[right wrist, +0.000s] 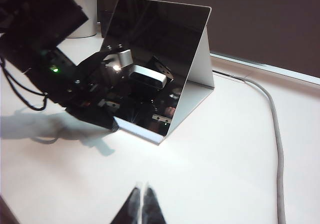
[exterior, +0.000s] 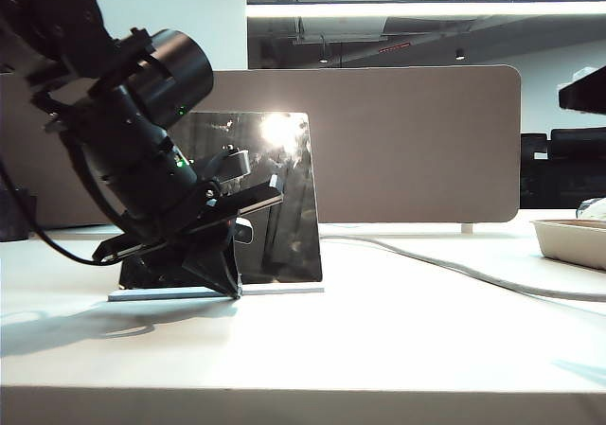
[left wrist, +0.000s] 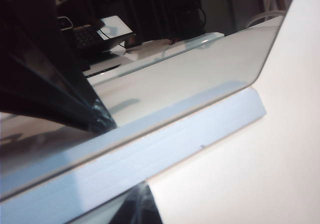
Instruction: Push the base of the mirror on the table to move it forward for a short distance.
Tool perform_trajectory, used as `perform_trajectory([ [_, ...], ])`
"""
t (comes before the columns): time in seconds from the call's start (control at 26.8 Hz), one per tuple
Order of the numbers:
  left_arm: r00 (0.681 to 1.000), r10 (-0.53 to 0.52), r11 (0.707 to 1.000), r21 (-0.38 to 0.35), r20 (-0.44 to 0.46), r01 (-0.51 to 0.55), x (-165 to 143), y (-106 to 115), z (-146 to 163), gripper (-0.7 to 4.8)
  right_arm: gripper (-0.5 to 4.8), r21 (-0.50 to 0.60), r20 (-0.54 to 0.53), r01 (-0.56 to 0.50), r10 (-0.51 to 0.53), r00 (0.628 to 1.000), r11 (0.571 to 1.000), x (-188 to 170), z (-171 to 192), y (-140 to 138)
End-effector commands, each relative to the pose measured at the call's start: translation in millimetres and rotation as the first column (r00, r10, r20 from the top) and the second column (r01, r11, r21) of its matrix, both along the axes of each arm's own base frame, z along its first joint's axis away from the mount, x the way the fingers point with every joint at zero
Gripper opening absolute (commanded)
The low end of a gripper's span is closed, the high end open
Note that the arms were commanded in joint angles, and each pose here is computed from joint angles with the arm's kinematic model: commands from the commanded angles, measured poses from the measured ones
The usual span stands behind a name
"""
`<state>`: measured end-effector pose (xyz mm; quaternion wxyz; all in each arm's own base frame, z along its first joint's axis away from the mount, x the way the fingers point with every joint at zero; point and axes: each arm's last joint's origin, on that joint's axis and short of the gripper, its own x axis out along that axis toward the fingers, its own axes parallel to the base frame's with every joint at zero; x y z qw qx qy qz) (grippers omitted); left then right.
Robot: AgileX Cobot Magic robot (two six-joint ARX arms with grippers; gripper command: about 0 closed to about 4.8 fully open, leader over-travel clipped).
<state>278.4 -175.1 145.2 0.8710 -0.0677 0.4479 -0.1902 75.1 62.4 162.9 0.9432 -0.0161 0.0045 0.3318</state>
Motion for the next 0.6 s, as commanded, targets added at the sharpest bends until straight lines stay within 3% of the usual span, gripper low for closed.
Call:
perform_trajectory([
  [0.04, 0.999, 0.02, 0.998, 0.066, -0.029, -0.018, 6, 3, -5, -0.01, 0.22, 0.008, 0.011, -0.002, 0.001, 1.0, 1.0, 0, 2, 0],
  [0.6, 0.994, 0.107, 0.987, 0.121, -0.003, -0.106, 19, 13, -8, -0.01, 0.22, 0.009, 0.011, -0.002, 0.001, 1.0, 1.0, 0, 2, 0],
])
